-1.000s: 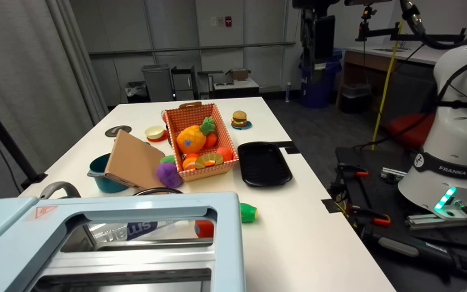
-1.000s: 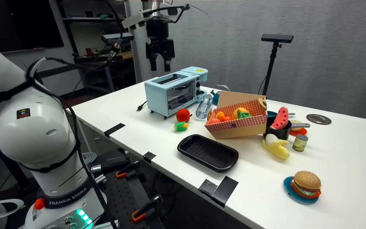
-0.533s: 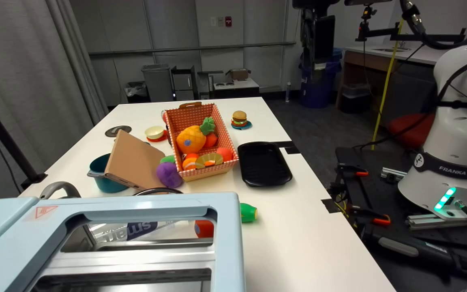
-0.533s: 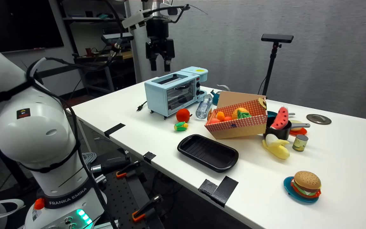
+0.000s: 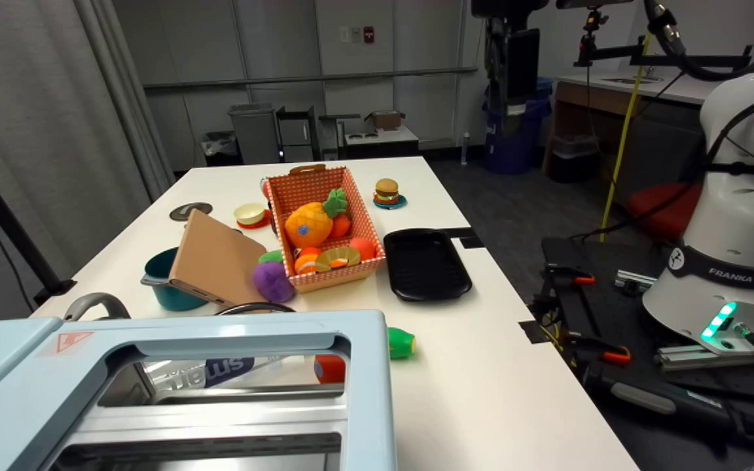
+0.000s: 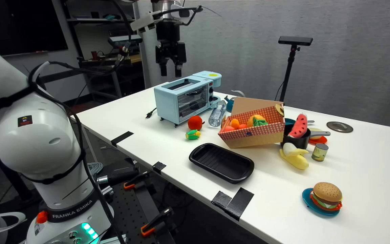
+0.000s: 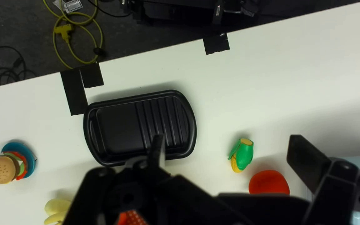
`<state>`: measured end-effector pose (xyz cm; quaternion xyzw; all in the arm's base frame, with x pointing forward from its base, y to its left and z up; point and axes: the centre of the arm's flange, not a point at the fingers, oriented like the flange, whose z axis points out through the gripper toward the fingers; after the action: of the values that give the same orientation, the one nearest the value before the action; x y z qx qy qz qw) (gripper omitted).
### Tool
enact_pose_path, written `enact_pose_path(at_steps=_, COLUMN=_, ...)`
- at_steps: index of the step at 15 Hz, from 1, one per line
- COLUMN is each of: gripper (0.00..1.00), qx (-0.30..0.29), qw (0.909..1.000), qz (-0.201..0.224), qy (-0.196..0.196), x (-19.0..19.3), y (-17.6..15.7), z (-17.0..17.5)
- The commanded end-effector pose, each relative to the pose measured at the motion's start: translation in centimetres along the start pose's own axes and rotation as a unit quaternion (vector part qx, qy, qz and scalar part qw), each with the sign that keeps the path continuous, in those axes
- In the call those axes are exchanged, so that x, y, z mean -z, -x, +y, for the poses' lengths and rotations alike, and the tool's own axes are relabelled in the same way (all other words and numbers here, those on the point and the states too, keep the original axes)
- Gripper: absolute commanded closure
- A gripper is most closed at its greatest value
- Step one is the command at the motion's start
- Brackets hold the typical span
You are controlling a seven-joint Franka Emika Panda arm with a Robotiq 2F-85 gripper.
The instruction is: Remove the pineapple plush from the box and put it on the toaster oven
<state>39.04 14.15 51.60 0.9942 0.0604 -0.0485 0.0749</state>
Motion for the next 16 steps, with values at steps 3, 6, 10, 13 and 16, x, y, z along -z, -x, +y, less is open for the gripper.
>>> enact_pose_path(at_steps=3, gripper=0.0, qx=-0.019, qw=0.9998, qz=-0.001, qy=-0.003, x=0.05, y=0.06, z=-0.16)
enact_pose_path(at_steps=6, gripper=0.0, qx=-0.025, qw=0.9997, qz=0.003, qy=-0.003, x=0.02, y=0.01, z=-0.17)
enact_pose_path(at_steps=10, gripper=0.0, qx=-0.029, qw=0.9994, qz=0.018, qy=0.0, x=-0.04, y=-0.16, z=-0.13)
enact_pose_path(at_steps=13, gripper=0.0, qx=-0.033, qw=0.9989, qz=0.033, qy=0.0, x=0.01, y=-0.4, z=-0.14)
enact_pose_path(at_steps=16, gripper=0.0, qx=-0.038, qw=0.9981, qz=0.049, qy=-0.002, x=0.06, y=-0.68, z=-0.19)
